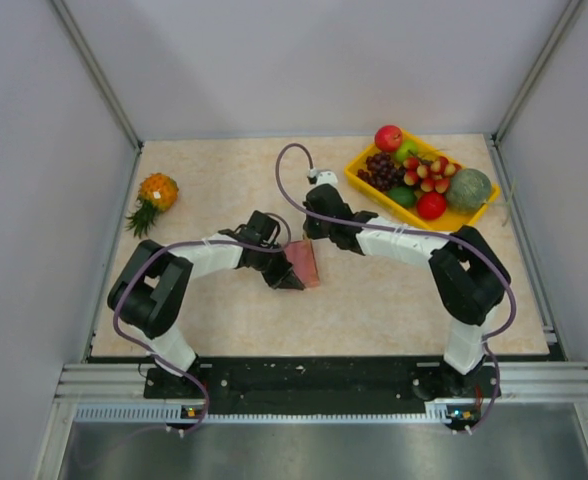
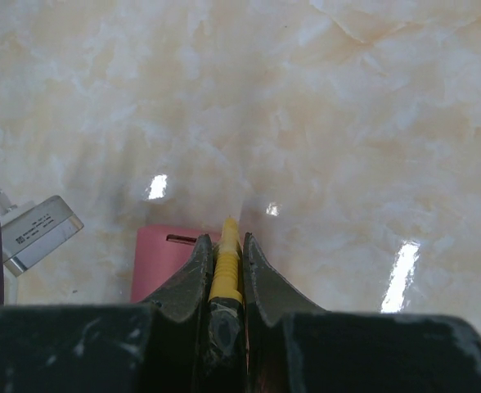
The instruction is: Unpack the express box
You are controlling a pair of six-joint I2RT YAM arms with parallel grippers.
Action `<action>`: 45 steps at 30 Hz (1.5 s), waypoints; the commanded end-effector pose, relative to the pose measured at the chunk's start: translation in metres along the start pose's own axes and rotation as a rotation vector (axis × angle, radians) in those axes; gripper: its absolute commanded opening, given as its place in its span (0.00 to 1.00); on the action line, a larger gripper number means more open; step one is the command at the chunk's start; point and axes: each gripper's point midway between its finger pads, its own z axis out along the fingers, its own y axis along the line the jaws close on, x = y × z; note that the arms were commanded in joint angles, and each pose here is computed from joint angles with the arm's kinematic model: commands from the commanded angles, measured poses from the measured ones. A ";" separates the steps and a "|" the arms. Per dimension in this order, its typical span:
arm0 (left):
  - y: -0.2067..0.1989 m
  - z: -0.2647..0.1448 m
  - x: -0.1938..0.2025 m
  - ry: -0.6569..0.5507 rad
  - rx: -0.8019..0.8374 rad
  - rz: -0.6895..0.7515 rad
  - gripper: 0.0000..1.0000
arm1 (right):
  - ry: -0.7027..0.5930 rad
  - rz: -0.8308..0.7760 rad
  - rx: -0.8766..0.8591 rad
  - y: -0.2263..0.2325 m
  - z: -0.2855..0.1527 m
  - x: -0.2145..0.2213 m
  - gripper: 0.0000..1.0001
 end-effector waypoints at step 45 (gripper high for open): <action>-0.028 -0.038 -0.154 -0.313 0.053 0.270 0.14 | 0.154 -0.001 -0.170 0.026 -0.139 0.071 0.00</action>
